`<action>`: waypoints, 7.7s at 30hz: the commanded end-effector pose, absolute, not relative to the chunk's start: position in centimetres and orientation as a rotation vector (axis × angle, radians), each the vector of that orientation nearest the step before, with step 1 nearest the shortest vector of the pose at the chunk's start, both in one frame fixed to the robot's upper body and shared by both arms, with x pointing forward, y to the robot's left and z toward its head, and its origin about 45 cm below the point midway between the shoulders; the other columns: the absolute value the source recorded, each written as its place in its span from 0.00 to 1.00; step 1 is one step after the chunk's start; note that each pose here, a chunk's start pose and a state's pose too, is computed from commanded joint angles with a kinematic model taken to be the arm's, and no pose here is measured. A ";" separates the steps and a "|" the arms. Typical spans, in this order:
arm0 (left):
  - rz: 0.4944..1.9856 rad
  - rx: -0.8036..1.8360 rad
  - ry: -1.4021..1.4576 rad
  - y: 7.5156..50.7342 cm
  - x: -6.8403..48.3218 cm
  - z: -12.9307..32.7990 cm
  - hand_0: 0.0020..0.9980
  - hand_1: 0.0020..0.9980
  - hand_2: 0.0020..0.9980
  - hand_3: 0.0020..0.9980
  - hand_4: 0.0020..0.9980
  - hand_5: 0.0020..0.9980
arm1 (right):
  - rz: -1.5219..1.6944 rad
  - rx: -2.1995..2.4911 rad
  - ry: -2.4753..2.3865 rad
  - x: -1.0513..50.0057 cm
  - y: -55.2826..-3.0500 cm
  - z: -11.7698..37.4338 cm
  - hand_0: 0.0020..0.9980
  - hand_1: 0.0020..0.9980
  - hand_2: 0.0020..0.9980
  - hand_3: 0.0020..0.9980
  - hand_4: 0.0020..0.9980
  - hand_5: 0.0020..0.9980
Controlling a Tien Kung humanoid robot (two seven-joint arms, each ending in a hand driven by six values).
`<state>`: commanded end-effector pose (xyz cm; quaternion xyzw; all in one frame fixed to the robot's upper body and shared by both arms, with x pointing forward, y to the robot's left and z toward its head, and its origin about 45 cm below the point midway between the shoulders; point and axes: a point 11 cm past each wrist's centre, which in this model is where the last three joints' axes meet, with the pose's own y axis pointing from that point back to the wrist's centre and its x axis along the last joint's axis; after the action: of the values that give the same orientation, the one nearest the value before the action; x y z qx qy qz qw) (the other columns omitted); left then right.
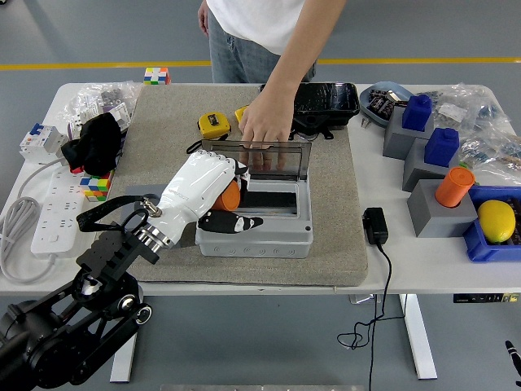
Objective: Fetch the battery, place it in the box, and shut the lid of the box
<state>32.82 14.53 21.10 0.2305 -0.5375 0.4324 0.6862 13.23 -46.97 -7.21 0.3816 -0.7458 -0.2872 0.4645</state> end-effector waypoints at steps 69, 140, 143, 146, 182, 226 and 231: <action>0.892 0.427 -1.207 8.2 36.7 18.6 0.02 0.00 0.01 0.02 1.00 0.29 | -0.677 0.946 -1.823 14.2 -47.5 -6.7 0.88 0.88 0.83 0.87 1.00 1.00; 0.773 0.415 -1.216 6.3 35.4 19.2 0.74 0.67 0.61 0.60 1.00 0.73 | -0.675 0.946 -1.823 14.3 -47.5 -6.6 0.88 0.88 0.84 0.87 1.00 1.00; 0.764 0.405 -1.204 6.0 35.3 19.7 0.74 0.67 0.61 0.60 1.00 0.73 | -0.675 0.947 -1.825 14.4 -47.5 -6.6 0.88 0.88 0.84 0.87 1.00 1.00; 0.755 0.395 -1.191 5.9 35.2 20.0 0.51 0.52 0.54 0.52 1.00 0.77 | -0.677 0.947 -1.827 14.4 -47.4 -6.6 0.88 0.88 0.84 0.87 1.00 1.00; 0.769 -0.203 -0.384 8.8 34.8 32.0 0.73 0.81 0.77 0.71 1.00 0.85 | -0.687 0.939 -1.829 14.1 -47.4 -6.8 0.88 0.88 0.83 0.87 1.00 1.00; 0.798 0.963 -1.000 15.4 38.5 25.2 1.00 1.00 0.91 0.83 1.00 1.00 | -0.678 0.935 -1.844 14.5 -47.6 -6.5 0.88 0.88 0.84 0.88 1.00 1.00; 0.760 0.915 -0.977 14.9 37.7 25.2 0.98 0.90 0.79 0.69 1.00 1.00 | -0.677 0.933 -1.848 14.6 -47.7 -6.4 0.88 0.88 0.84 0.88 1.00 1.00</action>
<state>37.70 14.86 25.17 0.4138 -0.4418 0.3434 0.7181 14.62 -47.70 -6.43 0.3796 -0.7519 -0.2754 0.4634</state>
